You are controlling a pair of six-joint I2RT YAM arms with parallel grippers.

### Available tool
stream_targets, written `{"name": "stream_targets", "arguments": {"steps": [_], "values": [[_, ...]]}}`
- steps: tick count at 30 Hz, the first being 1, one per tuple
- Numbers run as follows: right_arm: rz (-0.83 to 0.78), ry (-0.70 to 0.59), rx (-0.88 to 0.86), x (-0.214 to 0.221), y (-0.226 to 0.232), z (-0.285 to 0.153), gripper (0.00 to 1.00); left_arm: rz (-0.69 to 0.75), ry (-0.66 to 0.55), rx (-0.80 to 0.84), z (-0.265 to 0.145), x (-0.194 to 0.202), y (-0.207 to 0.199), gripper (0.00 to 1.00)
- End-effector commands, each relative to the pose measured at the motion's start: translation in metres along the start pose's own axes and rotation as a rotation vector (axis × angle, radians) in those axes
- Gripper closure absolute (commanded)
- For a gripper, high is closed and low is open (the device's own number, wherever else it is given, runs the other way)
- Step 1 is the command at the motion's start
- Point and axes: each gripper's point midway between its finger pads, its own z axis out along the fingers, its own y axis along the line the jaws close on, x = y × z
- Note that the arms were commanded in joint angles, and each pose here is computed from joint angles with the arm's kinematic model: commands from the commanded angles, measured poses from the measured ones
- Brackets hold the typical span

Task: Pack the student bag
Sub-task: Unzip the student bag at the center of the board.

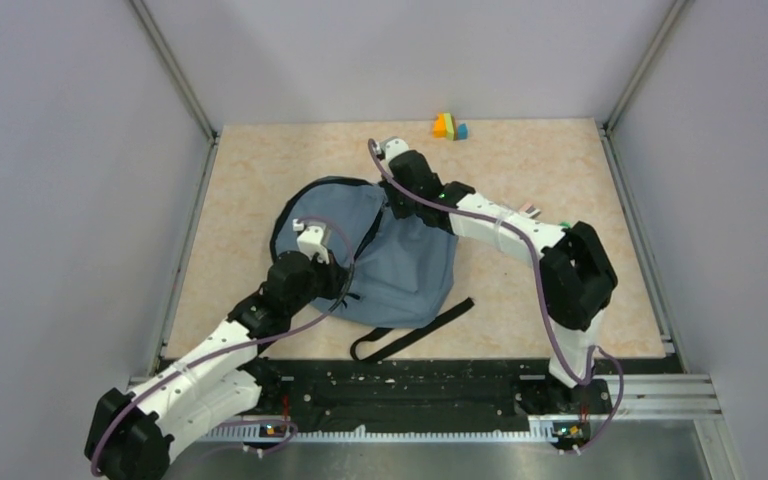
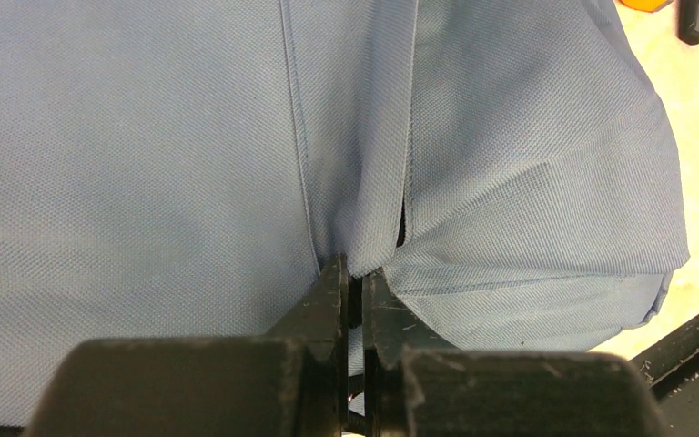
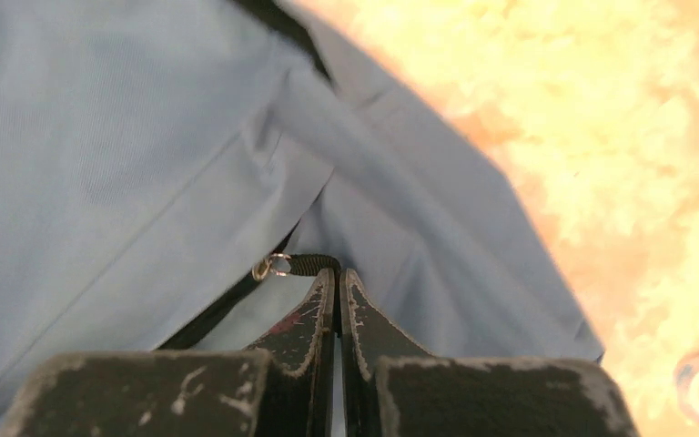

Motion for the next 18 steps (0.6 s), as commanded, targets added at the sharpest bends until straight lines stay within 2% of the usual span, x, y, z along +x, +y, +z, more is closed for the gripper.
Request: {"name": "stream_targets", "arguments": {"steps": [1, 7, 12, 14, 15, 16, 18], "values": [[-0.001, -0.159, 0.128, -0.061, -0.043, 0.002, 1.00, -0.026, 0.081, -0.032, -0.009, 0.025, 0.008, 1.00], [-0.002, -0.245, 0.159, -0.090, -0.057, 0.018, 1.00, -0.046, 0.093, -0.008, -0.012, 0.027, 0.001, 1.00], [-0.037, -0.200, 0.147, -0.081, -0.056, 0.032, 1.00, -0.072, 0.066, 0.011, -0.015, 0.015, -0.007, 1.00], [-0.033, -0.182, 0.131, -0.077, -0.054, 0.029, 1.00, -0.089, 0.037, 0.023, -0.019, 0.000, -0.013, 0.90], [-0.032, -0.177, 0.118, -0.076, -0.052, 0.025, 0.98, -0.097, 0.020, 0.031, -0.021, -0.010, -0.018, 0.78], [-0.034, -0.173, 0.102, -0.077, -0.050, 0.020, 0.88, -0.103, 0.003, 0.039, -0.024, -0.020, -0.022, 0.64], [-0.010, -0.172, 0.065, -0.079, -0.044, 0.007, 0.68, -0.112, -0.036, 0.044, -0.029, -0.041, -0.028, 0.42]]}}
